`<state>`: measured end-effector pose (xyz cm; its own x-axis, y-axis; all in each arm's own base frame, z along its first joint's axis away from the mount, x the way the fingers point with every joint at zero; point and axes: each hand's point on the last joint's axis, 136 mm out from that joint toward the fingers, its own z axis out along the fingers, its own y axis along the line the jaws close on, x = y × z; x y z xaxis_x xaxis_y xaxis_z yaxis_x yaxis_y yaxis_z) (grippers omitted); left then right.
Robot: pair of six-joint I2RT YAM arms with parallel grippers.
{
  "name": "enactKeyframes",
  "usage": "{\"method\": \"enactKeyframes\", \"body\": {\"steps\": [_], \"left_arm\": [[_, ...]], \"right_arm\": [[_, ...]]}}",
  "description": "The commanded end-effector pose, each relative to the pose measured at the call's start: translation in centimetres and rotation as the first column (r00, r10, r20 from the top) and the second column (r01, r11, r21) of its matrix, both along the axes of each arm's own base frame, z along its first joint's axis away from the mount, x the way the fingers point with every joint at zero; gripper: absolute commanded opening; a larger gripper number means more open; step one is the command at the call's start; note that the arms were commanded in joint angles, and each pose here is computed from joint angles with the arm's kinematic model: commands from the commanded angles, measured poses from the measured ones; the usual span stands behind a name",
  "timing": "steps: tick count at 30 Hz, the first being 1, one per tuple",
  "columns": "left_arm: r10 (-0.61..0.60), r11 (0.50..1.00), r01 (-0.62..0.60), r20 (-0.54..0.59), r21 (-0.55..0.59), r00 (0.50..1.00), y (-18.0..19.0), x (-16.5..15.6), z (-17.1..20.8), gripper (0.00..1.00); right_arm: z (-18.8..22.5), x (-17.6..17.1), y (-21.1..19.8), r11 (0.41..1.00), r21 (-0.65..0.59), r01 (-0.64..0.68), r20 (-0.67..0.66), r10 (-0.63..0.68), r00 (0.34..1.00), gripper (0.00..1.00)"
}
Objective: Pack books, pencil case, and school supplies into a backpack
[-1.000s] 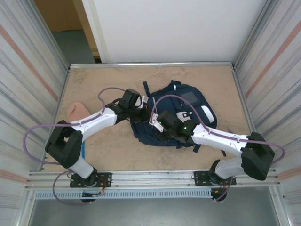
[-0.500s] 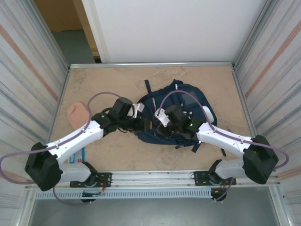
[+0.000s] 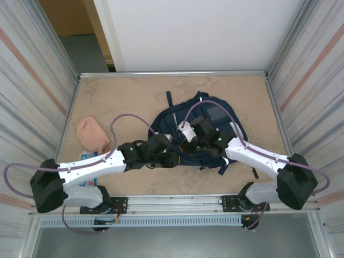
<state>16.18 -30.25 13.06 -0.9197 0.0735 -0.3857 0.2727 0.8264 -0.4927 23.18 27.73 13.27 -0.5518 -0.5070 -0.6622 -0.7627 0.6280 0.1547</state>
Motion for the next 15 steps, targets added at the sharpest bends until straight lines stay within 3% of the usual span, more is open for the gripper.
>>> {"method": "enactKeyframes", "body": {"steps": [1, 9, 15], "left_arm": [[0.166, 0.98, -0.178, 0.136, 0.085, 0.977, 1.5, 2.0, 0.9, 0.44], [0.266, 0.92, -0.33, 0.282, 0.21, 0.922, 0.7, 3.3, 0.2, 0.48], [0.331, 0.874, -0.425, 0.352, 0.235, 0.875, 2.0, 4.5, -0.1, 0.48]], "right_arm": [[2.6, -0.3, 1.9, 0.994, 0.107, -0.005, -0.066, 0.012, 0.998, 0.0], [2.3, -0.3, 2.8, 0.992, 0.126, 0.022, -0.133, -0.005, 0.991, 0.0], [2.2, -0.8, 3.6, 0.99, 0.144, 0.012, -0.164, 0.012, 0.986, 0.0]]}}
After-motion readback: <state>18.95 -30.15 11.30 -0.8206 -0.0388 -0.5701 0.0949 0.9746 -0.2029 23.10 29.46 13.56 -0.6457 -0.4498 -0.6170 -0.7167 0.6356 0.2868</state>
